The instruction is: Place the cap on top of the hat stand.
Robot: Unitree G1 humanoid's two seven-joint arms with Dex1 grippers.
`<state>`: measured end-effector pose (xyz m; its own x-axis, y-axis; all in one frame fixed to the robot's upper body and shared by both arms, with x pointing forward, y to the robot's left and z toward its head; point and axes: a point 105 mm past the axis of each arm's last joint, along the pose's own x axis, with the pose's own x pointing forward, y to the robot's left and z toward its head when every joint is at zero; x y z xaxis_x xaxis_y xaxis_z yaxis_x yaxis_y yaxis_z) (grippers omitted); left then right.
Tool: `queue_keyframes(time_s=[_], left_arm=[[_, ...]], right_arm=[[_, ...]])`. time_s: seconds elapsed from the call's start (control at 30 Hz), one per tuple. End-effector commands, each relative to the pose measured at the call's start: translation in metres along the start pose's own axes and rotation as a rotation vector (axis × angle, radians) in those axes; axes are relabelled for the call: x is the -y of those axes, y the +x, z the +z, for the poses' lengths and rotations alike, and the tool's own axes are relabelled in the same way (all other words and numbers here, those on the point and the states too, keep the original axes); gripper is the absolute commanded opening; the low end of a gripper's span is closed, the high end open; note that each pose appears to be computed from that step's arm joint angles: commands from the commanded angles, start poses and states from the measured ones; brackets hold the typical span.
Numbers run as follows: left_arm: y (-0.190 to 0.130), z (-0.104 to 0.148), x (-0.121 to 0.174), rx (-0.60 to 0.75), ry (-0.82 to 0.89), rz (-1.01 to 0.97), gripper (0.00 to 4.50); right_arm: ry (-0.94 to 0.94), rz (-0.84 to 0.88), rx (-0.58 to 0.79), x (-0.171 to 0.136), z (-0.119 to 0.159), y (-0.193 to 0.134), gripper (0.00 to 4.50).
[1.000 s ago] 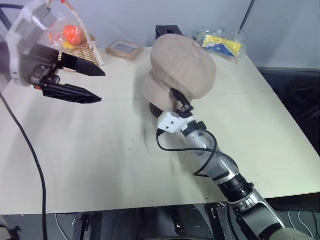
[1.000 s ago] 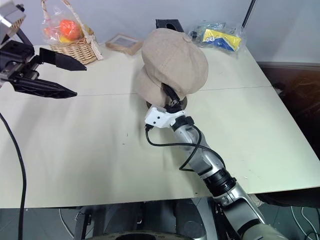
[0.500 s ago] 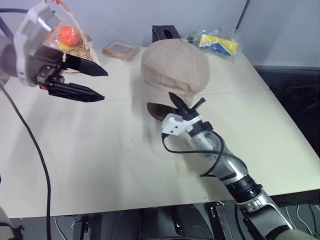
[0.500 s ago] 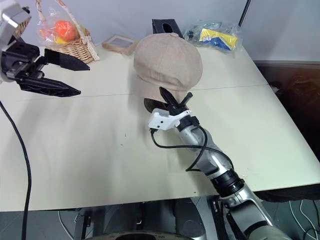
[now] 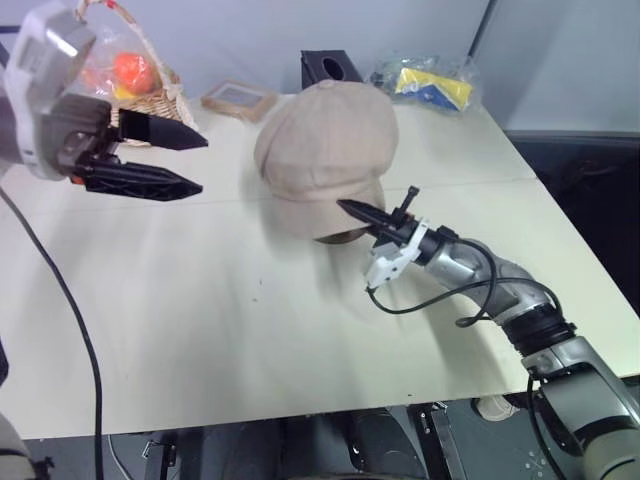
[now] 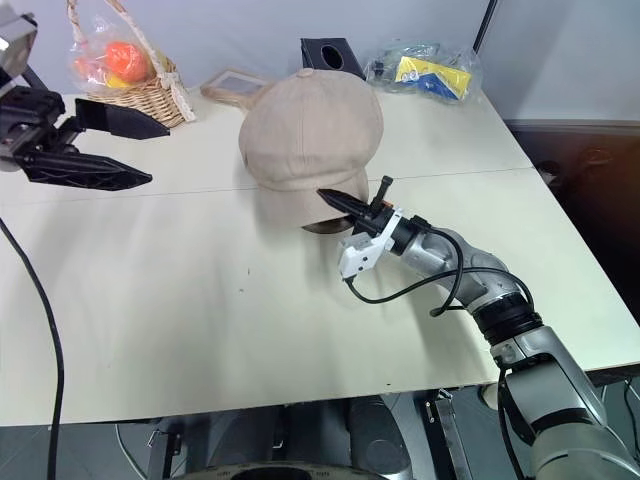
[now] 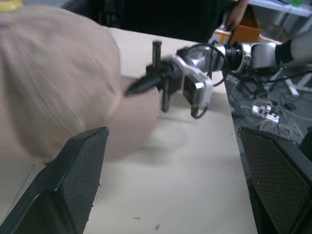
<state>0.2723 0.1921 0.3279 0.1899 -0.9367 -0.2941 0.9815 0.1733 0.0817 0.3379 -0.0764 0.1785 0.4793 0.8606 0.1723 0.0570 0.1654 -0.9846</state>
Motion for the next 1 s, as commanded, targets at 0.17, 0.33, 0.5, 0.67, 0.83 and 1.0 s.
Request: queue_keyframes(time_s=[0.17,0.33,0.5,0.67,0.83,1.0], left_arm=[[-0.006,0.009,0.006,0.022,0.047,0.038,4.50],[-0.004,0.012,0.004,0.028,0.056,0.038,4.50],[-0.001,0.014,0.002,0.031,0.063,0.030,4.50],[0.003,0.016,-0.001,0.041,0.073,0.014,4.50],[0.005,0.012,-0.006,0.040,0.076,0.005,4.50],[0.003,0.009,-0.010,0.044,0.071,0.012,4.50]], right_arm=[[0.047,-0.064,-0.100,0.012,-0.017,0.010,0.06],[0.087,-0.078,-0.151,0.013,-0.022,0.011,0.73],[0.084,-0.090,-0.180,0.016,-0.023,0.007,3.08],[0.057,-0.071,-0.204,0.013,-0.018,-0.004,4.45],[0.052,-0.038,-0.259,0.009,-0.012,-0.035,4.45],[0.126,-0.001,-0.314,0.010,-0.007,-0.069,4.45]])
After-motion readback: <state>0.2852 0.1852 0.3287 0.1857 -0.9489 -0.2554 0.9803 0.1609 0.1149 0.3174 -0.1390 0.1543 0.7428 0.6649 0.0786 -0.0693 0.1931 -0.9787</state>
